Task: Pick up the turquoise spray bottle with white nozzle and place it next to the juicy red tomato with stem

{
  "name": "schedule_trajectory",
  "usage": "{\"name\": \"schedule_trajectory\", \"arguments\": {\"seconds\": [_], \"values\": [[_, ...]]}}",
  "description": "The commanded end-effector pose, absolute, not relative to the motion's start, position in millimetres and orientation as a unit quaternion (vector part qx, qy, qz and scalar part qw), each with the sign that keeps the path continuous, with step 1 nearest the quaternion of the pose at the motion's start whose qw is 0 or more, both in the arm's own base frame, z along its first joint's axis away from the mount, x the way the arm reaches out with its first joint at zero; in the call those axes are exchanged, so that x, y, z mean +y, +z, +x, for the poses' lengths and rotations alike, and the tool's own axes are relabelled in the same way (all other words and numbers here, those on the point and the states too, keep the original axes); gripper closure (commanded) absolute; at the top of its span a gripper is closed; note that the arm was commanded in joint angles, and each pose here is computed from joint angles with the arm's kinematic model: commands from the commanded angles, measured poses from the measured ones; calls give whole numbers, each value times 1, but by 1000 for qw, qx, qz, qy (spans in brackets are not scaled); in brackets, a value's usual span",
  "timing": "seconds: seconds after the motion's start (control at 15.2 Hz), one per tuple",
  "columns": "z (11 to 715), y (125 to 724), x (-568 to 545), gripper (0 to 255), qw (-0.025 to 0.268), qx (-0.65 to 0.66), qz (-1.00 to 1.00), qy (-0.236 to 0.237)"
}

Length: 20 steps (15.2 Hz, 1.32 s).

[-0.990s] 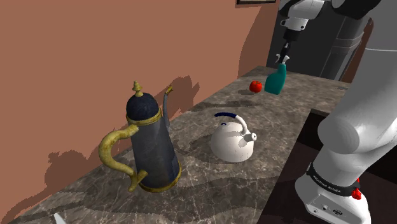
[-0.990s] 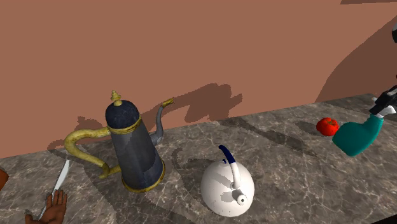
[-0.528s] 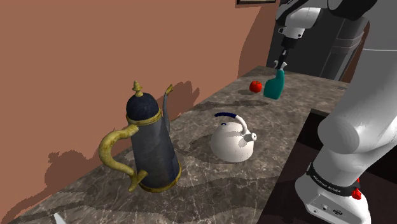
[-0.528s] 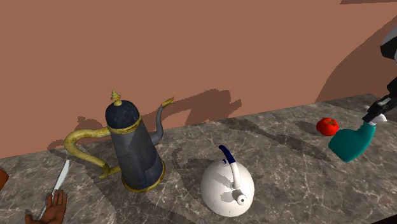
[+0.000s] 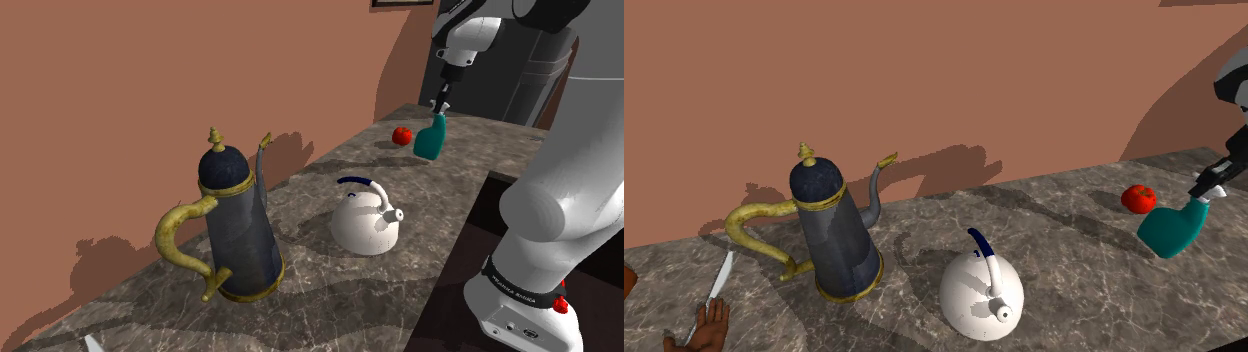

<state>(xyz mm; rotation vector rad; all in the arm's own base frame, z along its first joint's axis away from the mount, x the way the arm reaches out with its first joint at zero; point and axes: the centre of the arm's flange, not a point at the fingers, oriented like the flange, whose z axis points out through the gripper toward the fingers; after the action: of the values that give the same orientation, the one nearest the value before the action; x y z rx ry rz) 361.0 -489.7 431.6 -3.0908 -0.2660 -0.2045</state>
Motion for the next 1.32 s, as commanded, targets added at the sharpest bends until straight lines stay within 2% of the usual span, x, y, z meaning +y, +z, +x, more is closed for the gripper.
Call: {"name": "schedule_trajectory", "arguments": {"seconds": [0.0,0.07,0.13,0.46,0.73,1.25], "values": [[361,432,-490,255,16,-86,-994,-66],[361,432,-490,255,16,-86,-994,-66],[361,432,-490,0,16,-86,-994,-66],[361,432,-490,0,16,-86,-994,-66],[355,481,-492,0,16,-86,-994,-66],[355,481,-492,0,16,-86,-994,-66]]}}
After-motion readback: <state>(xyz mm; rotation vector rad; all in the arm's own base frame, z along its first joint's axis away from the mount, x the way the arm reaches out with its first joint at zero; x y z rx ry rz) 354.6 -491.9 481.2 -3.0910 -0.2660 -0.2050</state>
